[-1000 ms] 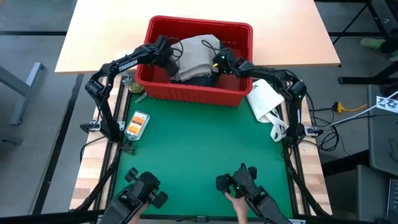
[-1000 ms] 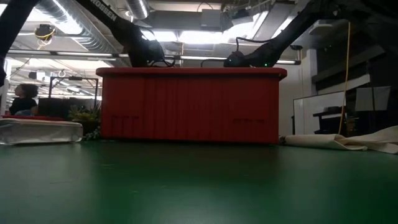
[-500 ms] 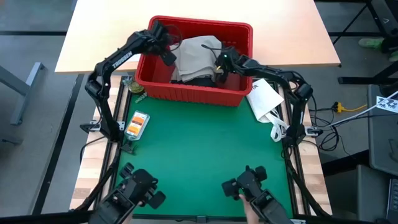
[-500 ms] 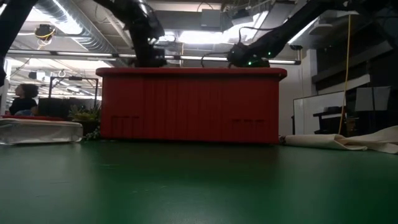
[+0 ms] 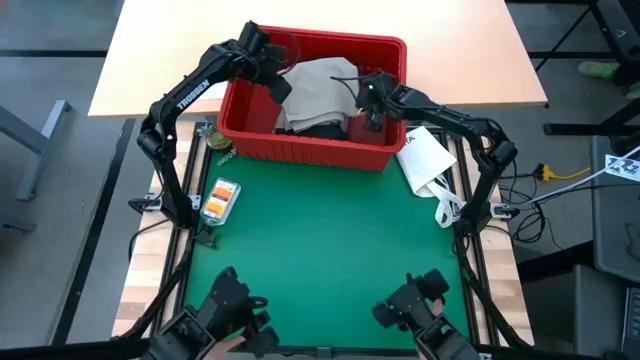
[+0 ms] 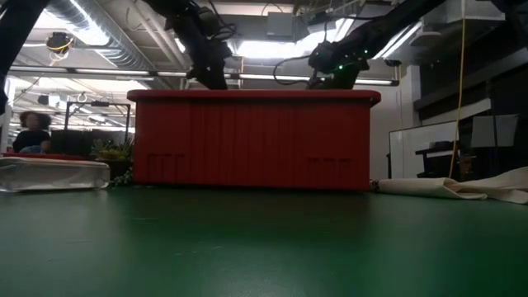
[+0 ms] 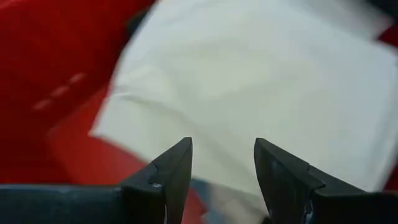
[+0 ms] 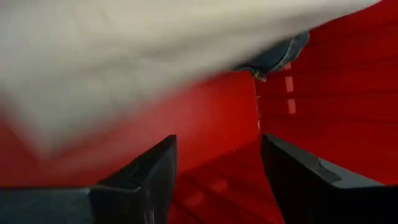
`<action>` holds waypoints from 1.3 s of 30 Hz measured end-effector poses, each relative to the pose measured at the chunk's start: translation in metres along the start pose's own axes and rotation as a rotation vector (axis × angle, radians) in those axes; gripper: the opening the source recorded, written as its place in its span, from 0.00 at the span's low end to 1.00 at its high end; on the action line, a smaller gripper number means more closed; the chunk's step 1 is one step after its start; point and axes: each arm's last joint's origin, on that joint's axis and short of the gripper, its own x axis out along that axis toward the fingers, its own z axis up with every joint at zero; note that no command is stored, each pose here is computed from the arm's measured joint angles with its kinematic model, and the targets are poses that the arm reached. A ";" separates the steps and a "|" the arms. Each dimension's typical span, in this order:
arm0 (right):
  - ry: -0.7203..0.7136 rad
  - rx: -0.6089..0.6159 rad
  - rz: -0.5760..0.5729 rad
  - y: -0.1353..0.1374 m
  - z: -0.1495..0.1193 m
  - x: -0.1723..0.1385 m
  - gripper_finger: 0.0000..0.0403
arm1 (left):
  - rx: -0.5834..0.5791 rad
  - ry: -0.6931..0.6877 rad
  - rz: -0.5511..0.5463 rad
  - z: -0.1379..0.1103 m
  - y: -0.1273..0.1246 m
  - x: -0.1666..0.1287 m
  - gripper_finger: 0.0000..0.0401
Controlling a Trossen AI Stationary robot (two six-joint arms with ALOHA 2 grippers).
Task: Fold Laundry from Bin
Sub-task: Put the stacked of clothes into red bin
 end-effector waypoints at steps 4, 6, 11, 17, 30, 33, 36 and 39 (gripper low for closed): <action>0.033 -0.079 -0.002 -0.002 -0.004 -0.010 0.57 | 0.020 -0.017 -0.092 0.002 -0.012 0.001 0.42; 0.042 -0.077 -0.024 -0.005 -0.005 -0.016 0.57 | 0.031 -0.030 -0.120 0.004 -0.017 0.001 0.42; -0.020 -0.035 -0.080 -0.021 -0.001 -0.041 0.57 | 0.059 -0.093 -0.126 0.011 -0.026 0.002 0.42; -0.338 0.242 -0.023 -0.043 0.023 -0.060 0.57 | 0.077 -0.118 -0.133 0.010 -0.032 0.013 0.42; -0.515 0.255 0.219 0.013 0.065 -0.009 0.57 | 0.037 -0.079 -0.097 -0.037 -0.014 0.074 0.42; -0.468 0.244 0.251 0.023 0.064 0.006 0.57 | 0.028 -0.026 -0.104 -0.054 -0.014 0.086 0.42; -0.424 0.241 0.278 0.030 0.061 0.019 0.57 | 0.022 0.001 -0.107 -0.066 -0.013 0.095 0.42; -0.410 0.239 0.282 0.033 0.061 0.025 0.57 | 0.042 0.032 -0.103 -0.076 -0.011 0.100 0.42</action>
